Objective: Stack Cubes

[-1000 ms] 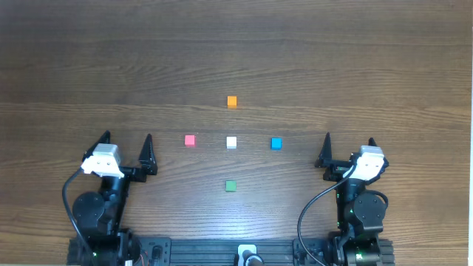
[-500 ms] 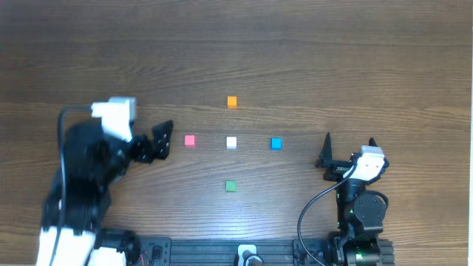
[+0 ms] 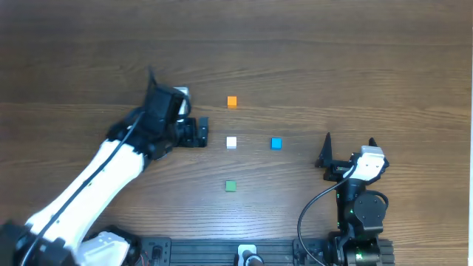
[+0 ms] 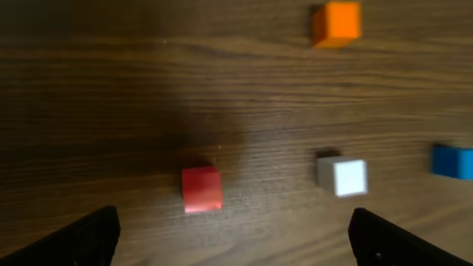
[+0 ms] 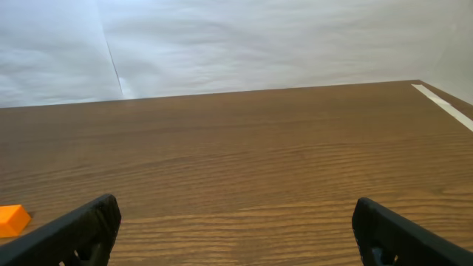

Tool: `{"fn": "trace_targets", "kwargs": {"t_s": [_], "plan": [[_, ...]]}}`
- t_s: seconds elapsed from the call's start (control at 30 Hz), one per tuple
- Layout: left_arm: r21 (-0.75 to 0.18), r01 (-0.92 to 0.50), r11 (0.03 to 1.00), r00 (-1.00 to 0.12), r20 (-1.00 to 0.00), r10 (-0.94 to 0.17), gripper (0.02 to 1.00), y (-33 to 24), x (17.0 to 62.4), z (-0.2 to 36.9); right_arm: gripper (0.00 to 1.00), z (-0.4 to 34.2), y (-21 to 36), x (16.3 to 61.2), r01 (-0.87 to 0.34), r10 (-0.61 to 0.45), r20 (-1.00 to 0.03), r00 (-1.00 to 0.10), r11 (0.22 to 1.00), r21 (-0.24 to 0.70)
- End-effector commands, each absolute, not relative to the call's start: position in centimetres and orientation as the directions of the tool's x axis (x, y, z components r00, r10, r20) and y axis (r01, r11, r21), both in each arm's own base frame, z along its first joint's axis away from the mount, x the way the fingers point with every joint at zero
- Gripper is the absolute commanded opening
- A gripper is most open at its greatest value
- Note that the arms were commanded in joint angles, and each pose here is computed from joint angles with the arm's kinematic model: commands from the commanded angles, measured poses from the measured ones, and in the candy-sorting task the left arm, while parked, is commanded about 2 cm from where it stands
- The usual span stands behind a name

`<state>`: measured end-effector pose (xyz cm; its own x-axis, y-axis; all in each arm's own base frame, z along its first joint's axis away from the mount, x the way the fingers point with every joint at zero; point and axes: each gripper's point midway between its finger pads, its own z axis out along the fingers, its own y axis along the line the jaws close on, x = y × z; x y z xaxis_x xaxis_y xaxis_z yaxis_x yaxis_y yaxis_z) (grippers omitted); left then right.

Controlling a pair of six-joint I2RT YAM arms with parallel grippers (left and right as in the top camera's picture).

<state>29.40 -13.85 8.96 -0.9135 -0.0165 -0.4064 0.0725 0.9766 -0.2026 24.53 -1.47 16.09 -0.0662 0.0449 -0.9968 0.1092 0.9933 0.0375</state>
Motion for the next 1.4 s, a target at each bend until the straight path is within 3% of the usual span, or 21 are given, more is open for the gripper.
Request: {"fn": "trace_targets", "kwargs": {"t_s": [0.03, 0.37, 0.67, 0.87, 1.17, 1.4], "plan": [[-0.170, -0.001, 0.985, -0.928, -0.368, -0.065, 0.998, -13.8, 30.5, 6.9, 0.991, 15.9, -1.5, 24.5, 0.111, 0.040, -0.997, -0.067, 0.993, 0.033], [-0.116, -0.037, 0.993, -0.966, -0.249, -0.065, 0.998, -13.6, 30.2, 2.5, 0.993, 15.9, -1.5, 24.5, 0.111, 0.040, -0.997, -0.067, 0.993, 0.033], [-0.090, -0.049, 0.995, -0.978, -0.197, -0.066, 0.996, -13.3, 29.5, 1.1, 0.991, 15.9, -1.5, 24.5, 0.111, 0.040, -0.997, -0.067, 0.993, 0.033], [-0.051, -0.033, 0.998, -0.976, -0.212, -0.043, 0.864, -13.3, 29.4, 0.9, 0.993, 15.9, -1.5, 24.5, 0.111, 0.040, -0.997, -0.067, 0.993, 0.033], [-0.005, -0.009, 1.000, -0.973, -0.231, -0.009, 0.827, -13.5, 29.3, 0.8, 0.991, 15.9, -1.5, 24.5, 0.111, 0.040, -0.997, -0.067, 0.993, 0.033], [-0.005, -0.009, 1.000, -0.973, -0.231, -0.010, 0.715, -13.5, 29.3, 0.8, 0.991, 15.9, -1.5, 24.5, 0.111, 0.040, -0.997, -0.067, 0.993, 0.033]]}}
